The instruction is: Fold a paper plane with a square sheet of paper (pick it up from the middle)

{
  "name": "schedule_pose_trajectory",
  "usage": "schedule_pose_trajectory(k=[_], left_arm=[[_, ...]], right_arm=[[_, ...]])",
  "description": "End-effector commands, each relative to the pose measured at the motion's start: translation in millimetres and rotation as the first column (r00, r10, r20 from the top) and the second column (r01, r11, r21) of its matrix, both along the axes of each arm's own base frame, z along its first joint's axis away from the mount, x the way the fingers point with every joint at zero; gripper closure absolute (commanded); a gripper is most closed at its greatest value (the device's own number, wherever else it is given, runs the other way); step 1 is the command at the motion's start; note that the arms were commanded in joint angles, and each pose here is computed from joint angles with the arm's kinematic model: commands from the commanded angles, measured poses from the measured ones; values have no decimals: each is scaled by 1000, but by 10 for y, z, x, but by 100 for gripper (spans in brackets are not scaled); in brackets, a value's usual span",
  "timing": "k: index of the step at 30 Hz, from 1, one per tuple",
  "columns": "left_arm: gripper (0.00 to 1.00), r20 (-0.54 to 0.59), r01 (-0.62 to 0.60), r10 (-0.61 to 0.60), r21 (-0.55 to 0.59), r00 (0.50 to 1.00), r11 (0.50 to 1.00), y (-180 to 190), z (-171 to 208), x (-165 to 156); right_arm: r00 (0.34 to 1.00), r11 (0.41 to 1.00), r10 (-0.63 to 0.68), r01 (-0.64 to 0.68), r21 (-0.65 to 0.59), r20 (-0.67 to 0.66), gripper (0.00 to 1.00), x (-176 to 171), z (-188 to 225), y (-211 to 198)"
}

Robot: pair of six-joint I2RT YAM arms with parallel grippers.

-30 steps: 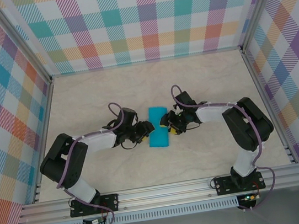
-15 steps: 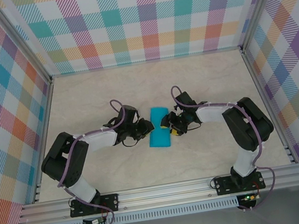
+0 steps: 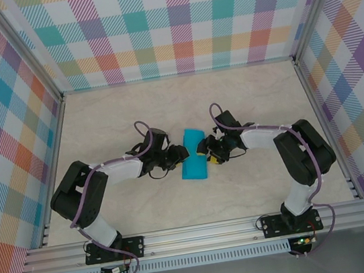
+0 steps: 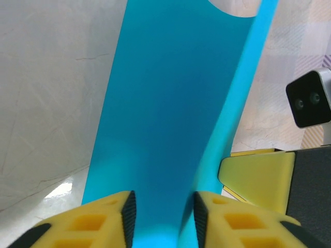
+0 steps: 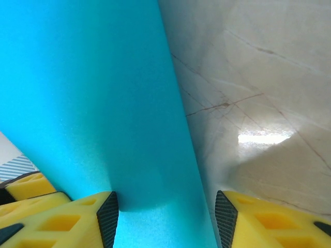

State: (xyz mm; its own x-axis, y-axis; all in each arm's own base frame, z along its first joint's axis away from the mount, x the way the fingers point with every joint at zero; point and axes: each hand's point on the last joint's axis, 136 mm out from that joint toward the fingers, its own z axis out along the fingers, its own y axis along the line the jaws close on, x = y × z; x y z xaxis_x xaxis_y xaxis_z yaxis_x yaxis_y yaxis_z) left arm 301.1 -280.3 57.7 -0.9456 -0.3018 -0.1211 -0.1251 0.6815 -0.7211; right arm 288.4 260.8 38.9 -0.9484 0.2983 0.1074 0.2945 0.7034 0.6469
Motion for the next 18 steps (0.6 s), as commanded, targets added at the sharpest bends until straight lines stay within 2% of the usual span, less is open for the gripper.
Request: schedule_pose_trajectory(k=[1,7,10,18], left_arm=[[58,12,-14,14,-6,1000,1000,5,29,82],[57,5,7,-6,-33,1000,999,-57,23,81],[60,0,23,-23,-56,1000,998,-107,21,81],[87,20,29,-28,-53,999,998,-95,46,109]], right_arm=[[999,999,18,-19,30,33,45,61,138,37],[999,999,20,-21,41,28,45,65,136,60],[999,999,21,-22,44,31,45,73,148,67],[998,999,41,-43,31,47,44,71,175,-17]])
